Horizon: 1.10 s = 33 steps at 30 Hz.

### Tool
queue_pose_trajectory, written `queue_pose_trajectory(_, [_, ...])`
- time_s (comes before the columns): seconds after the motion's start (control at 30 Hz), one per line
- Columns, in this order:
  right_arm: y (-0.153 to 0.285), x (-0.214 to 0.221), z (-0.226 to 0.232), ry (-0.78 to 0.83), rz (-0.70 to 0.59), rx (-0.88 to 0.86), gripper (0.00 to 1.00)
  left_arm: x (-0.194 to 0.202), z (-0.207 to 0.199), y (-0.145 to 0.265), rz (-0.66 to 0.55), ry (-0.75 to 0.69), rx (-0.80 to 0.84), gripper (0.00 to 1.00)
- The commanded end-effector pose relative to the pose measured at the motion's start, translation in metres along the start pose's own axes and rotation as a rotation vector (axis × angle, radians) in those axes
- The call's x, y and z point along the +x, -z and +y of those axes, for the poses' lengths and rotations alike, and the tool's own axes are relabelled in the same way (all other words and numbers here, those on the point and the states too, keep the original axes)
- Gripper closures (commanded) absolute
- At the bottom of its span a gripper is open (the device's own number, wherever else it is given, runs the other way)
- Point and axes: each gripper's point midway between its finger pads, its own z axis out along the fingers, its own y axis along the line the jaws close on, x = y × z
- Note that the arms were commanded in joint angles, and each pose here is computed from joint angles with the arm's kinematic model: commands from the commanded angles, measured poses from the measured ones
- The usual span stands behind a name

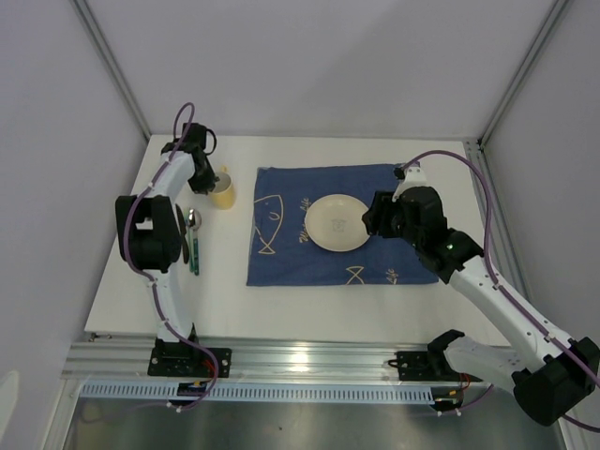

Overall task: Set the dinner table for one person
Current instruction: Pick up the cup at the center of the board, then place the cup on the napkin.

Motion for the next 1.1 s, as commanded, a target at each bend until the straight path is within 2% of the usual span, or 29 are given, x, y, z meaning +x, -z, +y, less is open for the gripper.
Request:
queue_pose_trajectory(0.0, [-0.004,-0.01,0.008,0.014,-0.033,-0.029,0.43,-0.019,-0.004,0.057,-0.098,-0.003,0.076,0.99])
queue_pose_trajectory(0.1, [-0.006,-0.009,0.01,0.013,-0.025,-0.042,0.43,-0.019,-0.009,0.081,-0.148,-0.009,0.114,0.99])
queue_pose_trajectory(0.43, [-0.008,-0.002,0.016,0.014,-0.002,-0.071,0.43,-0.007,-0.027,0.133,-0.196,-0.053,0.191,0.99])
queue_pose_trajectory(0.67, [-0.006,-0.001,0.015,0.015,-0.001,-0.068,0.43,0.043,-0.043,0.144,-0.15,-0.119,0.233,0.99])
queue_pose_trajectory(0.83, [-0.006,0.0,0.015,0.014,-0.001,-0.066,0.43,0.095,-0.061,0.151,-0.102,-0.197,0.274,0.99])
queue_pose_trajectory(1.07, [-0.006,0.004,0.015,0.018,0.011,-0.066,0.43,0.133,-0.069,0.159,-0.079,-0.257,0.318,0.99])
